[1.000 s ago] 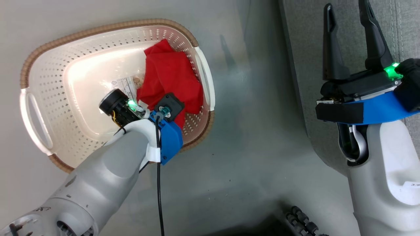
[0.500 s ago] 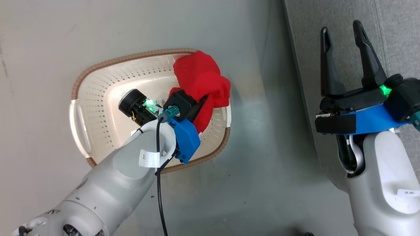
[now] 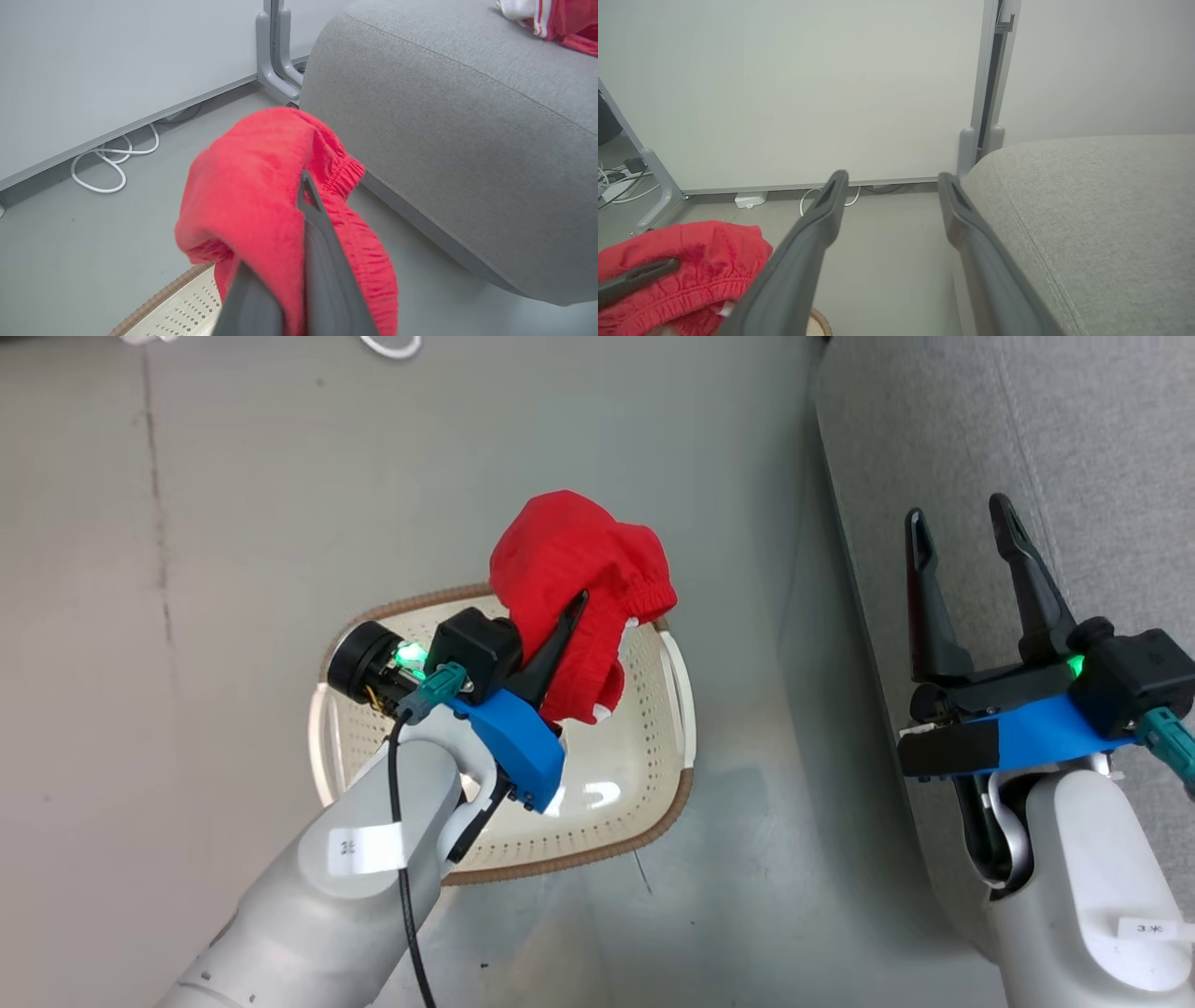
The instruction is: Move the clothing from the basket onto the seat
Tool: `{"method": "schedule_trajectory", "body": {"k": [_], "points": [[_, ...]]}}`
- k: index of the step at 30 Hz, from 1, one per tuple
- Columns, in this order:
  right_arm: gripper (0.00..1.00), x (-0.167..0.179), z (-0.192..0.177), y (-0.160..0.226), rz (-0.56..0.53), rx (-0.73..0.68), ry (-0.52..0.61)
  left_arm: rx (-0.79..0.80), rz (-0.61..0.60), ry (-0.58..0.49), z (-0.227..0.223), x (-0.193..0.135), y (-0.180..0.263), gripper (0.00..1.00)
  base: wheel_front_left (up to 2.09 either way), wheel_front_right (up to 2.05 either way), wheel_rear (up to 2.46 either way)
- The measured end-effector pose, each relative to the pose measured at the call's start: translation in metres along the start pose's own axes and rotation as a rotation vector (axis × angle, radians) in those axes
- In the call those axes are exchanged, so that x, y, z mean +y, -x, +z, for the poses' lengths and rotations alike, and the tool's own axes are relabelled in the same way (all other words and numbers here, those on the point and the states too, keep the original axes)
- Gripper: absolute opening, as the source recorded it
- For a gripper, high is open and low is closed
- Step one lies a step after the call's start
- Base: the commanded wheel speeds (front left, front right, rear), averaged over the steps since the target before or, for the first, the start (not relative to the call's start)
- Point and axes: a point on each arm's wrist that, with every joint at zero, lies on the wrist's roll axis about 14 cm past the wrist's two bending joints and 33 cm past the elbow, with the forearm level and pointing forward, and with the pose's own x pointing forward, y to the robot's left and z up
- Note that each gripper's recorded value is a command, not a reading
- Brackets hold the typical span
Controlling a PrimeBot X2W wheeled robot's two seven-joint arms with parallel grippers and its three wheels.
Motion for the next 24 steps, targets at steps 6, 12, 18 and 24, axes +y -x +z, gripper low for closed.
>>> {"method": "schedule_trajectory", "body": {"k": [6, 12, 18, 24], "points": [[1.00, 0.008, 0.018, 0.011, 0.013, -0.026, -0.007, -0.141, 0.053, -0.041, 0.051, 0.002, 0.018, 0.00, 0.00, 0.00, 0.00], [1.00, 0.015, 0.037, 0.025, 0.025, -0.056, -0.010, -0.300, 0.089, -0.085, 0.110, -0.003, 0.039, 0.00, 0.00, 0.00, 0.00], [1.00, 0.021, 0.053, 0.037, 0.035, -0.082, -0.014, -0.436, 0.095, -0.137, 0.161, -0.017, 0.058, 0.00, 0.00, 0.00, 0.00], [1.00, 0.024, 0.063, 0.051, 0.037, -0.097, -0.014, -0.537, 0.073, -0.198, 0.199, -0.040, 0.076, 0.00, 0.00, 0.00, 0.00]]}}
